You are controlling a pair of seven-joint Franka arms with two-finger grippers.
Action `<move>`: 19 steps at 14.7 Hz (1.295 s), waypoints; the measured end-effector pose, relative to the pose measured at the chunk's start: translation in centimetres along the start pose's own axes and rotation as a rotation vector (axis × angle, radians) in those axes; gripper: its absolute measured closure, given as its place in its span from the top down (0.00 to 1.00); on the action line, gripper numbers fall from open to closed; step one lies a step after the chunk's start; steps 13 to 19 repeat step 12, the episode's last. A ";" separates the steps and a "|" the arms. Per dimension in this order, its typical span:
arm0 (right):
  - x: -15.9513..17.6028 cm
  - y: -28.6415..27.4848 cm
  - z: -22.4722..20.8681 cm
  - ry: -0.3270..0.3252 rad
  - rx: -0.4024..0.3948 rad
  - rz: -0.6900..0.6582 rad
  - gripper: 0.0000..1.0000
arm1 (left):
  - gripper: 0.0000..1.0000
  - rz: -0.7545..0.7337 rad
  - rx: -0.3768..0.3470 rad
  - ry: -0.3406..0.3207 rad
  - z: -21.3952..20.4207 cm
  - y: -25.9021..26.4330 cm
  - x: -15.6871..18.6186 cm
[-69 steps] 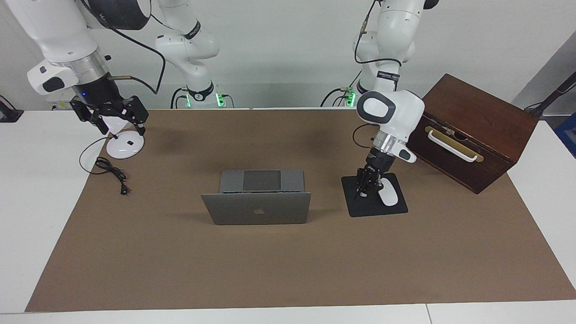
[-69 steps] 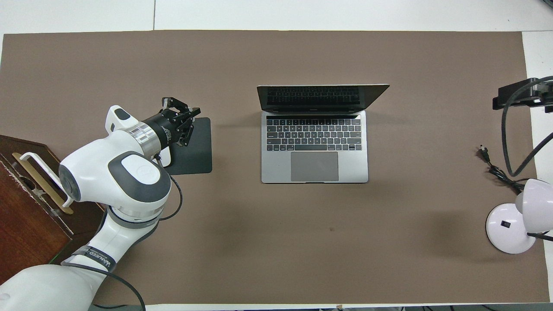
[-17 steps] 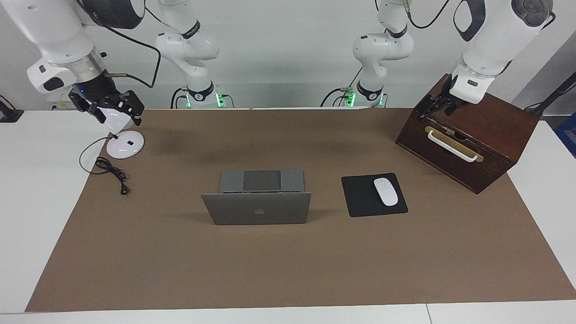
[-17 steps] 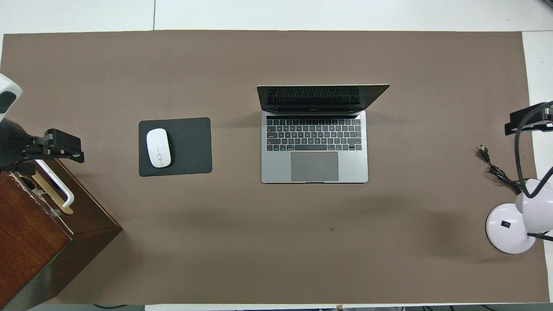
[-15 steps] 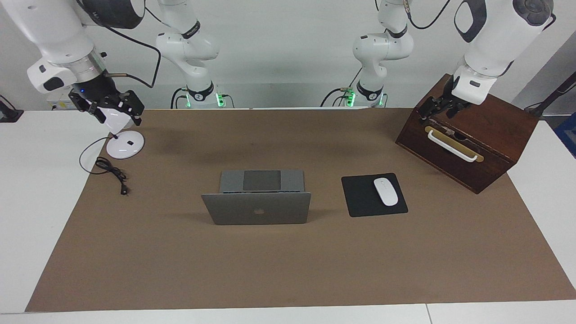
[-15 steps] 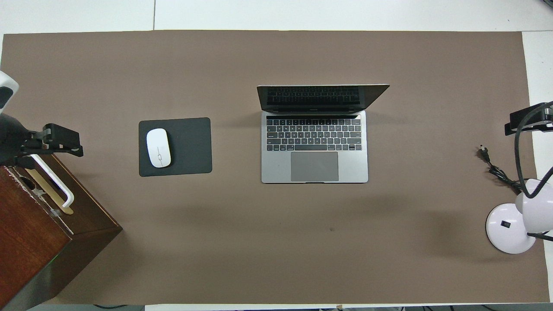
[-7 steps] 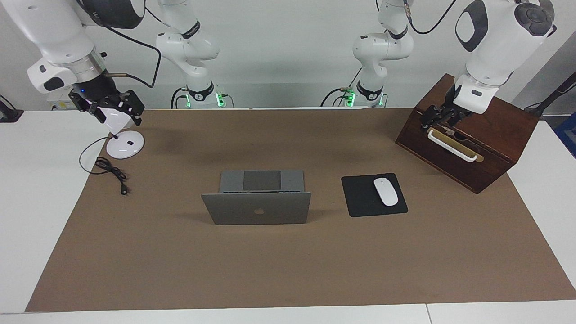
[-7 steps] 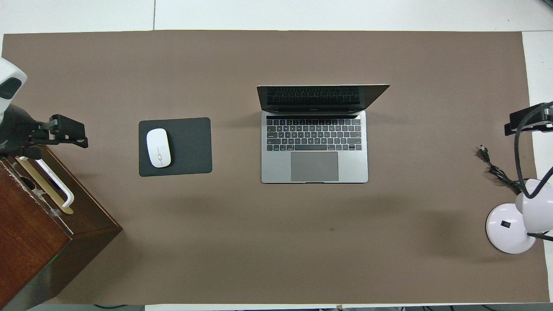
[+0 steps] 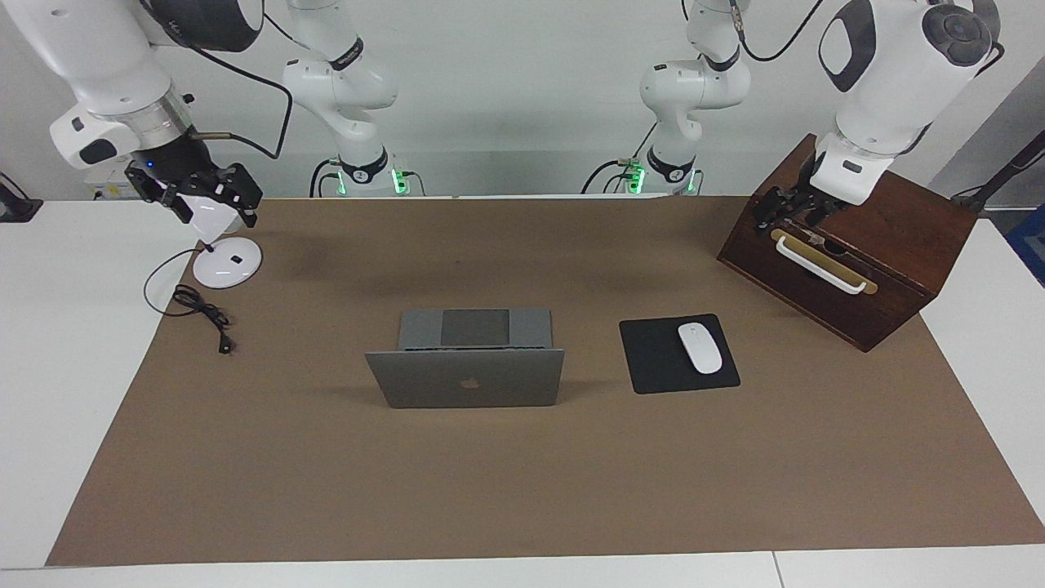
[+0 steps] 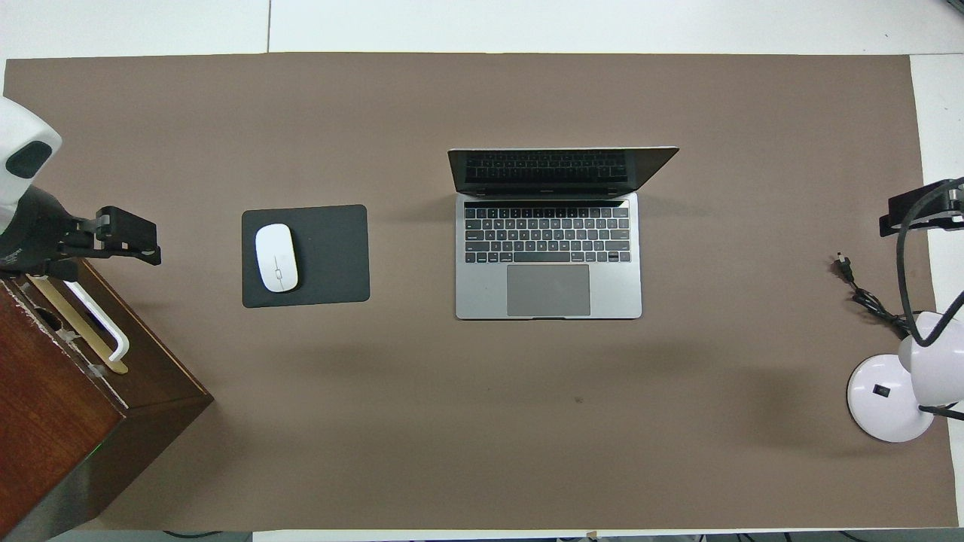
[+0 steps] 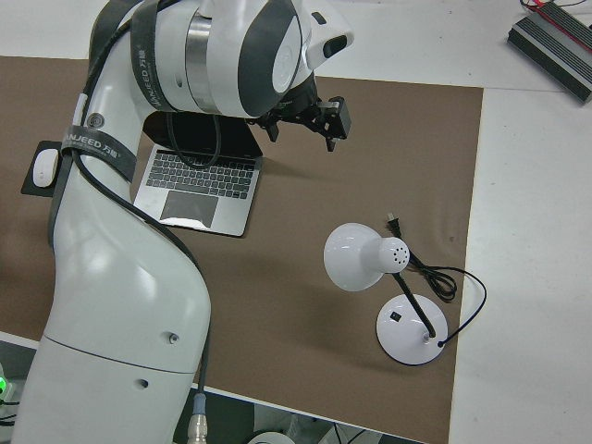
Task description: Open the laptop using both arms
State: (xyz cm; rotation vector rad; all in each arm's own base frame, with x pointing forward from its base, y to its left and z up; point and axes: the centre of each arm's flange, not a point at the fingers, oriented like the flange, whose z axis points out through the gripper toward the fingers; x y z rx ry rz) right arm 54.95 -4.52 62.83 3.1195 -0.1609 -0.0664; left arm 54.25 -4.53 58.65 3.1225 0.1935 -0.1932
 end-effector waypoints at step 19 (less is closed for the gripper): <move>-0.1 0.0 -0.2 0.003 0.000 0.000 1.00 | 1.00 0.035 -0.003 0.014 -0.5 -0.2 0.1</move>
